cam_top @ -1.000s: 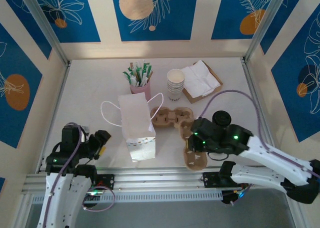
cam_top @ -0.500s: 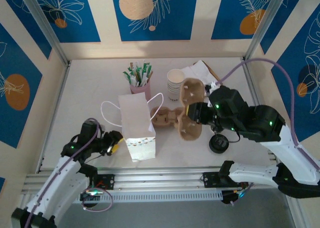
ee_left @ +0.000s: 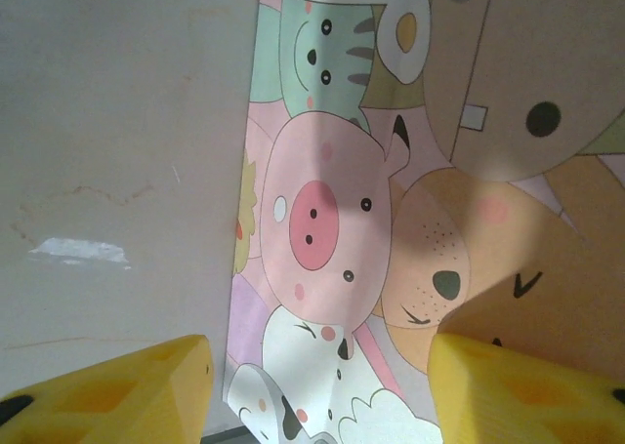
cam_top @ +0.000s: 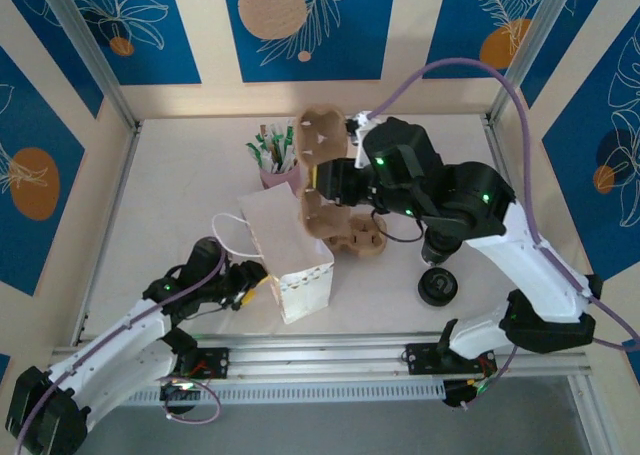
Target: Pack the takeout coffee
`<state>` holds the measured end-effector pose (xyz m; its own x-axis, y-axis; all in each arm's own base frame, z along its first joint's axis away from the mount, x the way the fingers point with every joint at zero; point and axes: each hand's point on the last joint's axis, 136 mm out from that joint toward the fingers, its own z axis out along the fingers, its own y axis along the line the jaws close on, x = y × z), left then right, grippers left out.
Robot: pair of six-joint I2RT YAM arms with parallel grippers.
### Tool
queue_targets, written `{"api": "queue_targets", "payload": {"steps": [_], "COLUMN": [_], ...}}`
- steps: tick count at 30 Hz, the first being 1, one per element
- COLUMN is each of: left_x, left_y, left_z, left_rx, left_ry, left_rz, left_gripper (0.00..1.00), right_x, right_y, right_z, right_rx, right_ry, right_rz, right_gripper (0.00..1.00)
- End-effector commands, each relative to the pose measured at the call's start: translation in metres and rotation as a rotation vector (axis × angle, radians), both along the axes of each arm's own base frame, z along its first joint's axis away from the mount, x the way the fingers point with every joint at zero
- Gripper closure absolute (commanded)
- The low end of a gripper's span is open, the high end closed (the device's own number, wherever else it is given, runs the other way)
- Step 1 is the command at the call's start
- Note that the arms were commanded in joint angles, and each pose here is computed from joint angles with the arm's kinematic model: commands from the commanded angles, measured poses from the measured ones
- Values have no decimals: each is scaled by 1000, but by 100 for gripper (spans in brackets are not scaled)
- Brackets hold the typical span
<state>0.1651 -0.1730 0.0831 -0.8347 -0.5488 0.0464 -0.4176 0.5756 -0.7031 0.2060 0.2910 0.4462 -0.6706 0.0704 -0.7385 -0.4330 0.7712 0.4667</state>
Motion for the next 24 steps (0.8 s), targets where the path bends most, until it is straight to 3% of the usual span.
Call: {"api": "queue_targets", "payload": {"steps": [1,8,12,17,21,24], "left_x": [-1,-20,-26,-31,-32,-28], "left_y": [-1,-1,40,70,124,146], "left_z": [0,4,23,52,96,133], "left_rx": [-26,7,229,382,663,764], "left_ry": [-3,34,-17,-110,-190,-284], "left_rz": [56,3,14,-25,-6,5], "left_gripper": [39,35,31,29,25,24], "right_x": [1,3,7,8,12,14], "right_y": [15,50,65,79,86,90], "right_z": [16,0,-15,-36,-51,-61], "right_rx": [-7,-98,-164,-241,-279,-306], "right_ry": [-74,-98,-118,-118,-108,-97], "right_rz": [41,106,130,160,153,151], "right_gripper": [70,70,70,70,71,71]}}
